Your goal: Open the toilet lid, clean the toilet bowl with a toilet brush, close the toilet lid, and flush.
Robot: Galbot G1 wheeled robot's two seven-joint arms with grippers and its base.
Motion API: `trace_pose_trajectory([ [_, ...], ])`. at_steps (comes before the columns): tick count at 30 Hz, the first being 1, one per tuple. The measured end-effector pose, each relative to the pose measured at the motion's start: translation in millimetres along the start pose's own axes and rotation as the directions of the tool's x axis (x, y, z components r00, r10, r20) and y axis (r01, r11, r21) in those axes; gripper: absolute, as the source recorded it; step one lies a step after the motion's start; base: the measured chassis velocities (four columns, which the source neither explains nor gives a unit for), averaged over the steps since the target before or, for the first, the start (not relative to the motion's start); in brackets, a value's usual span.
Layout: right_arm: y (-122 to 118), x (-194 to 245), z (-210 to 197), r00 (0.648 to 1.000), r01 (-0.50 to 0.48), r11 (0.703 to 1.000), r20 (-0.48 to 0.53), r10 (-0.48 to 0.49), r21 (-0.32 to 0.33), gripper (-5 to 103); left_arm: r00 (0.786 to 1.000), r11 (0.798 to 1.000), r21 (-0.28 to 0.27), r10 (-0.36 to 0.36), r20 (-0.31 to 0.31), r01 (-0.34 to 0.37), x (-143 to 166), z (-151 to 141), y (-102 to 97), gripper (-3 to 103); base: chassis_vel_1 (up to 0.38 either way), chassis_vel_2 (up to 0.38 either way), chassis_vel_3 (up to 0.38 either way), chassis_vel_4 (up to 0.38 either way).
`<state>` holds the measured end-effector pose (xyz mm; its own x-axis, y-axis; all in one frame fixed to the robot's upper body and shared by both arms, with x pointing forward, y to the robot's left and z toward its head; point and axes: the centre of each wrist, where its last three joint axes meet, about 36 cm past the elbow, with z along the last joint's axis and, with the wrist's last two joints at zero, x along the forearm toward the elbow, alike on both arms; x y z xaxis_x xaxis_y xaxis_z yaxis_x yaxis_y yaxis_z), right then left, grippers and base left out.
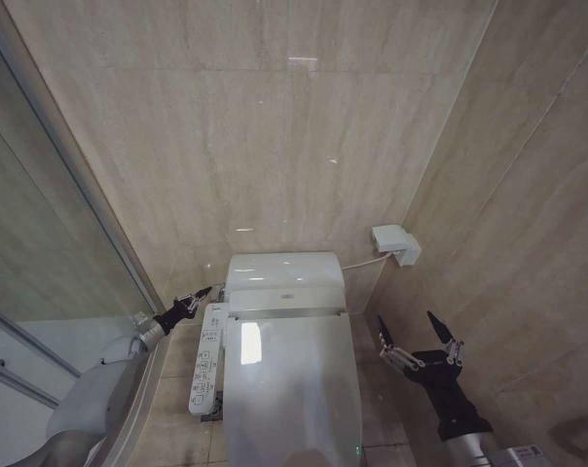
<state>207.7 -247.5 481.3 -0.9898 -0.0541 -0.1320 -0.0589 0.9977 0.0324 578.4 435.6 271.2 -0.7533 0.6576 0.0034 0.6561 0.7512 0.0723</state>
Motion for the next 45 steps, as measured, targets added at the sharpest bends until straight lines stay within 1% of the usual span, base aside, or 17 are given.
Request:
trace_pose_trajectory([
  [8, 0.0, 0.0, 0.0, 1.000, 0.000, 1.000, 0.000, 0.000, 0.000, 100, 1.000, 1.000, 0.005, 0.016, -0.020, -0.016, -0.8, 3.7, 4.8, 0, 0.000, 0.000, 0.000, 0.000],
  [12, 0.0, 0.0, 0.0, 1.000, 0.000, 1.000, 0.000, 0.000, 0.000, 100, 0.999, 0.999, -0.003, 0.043, -0.032, -0.043, 3.8, -0.5, 13.9, 0, 0.000, 0.000, 0.000, 0.000],
  [17, 0.0, 0.0, 0.0, 1.000, 0.000, 1.000, 0.000, 0.000, 0.000, 100, 0.997, 0.998, -0.001, 0.063, -0.045, -0.063, 9.9, -0.3, 18.5, 0, 0.000, 0.000, 0.000, 0.000],
  [25, 0.0, 0.0, 0.0, 1.000, 0.000, 1.000, 0.000, 0.000, 0.000, 100, 0.995, 0.997, 0.006, 0.072, -0.064, -0.072, 16.1, 3.9, 18.9, 0, 0.000, 0.000, 0.000, 0.000],
  [33, 0.0, 0.0, 0.0, 1.000, 0.000, 1.000, 0.000, 0.000, 0.000, 100, 0.995, 0.997, 0.011, 0.078, -0.063, -0.078, 9.6, 5.5, 16.1, 0, 0.000, 0.000, 0.000, 0.000],
  [45, 0.0, 0.0, 0.0, 1.000, 0.000, 1.000, 0.000, 0.000, 0.000, 100, 0.993, 0.996, 0.012, 0.092, -0.078, -0.091, 5.2, 1.9, 22.4, 0, 0.000, 0.000, 0.000, 0.000],
])
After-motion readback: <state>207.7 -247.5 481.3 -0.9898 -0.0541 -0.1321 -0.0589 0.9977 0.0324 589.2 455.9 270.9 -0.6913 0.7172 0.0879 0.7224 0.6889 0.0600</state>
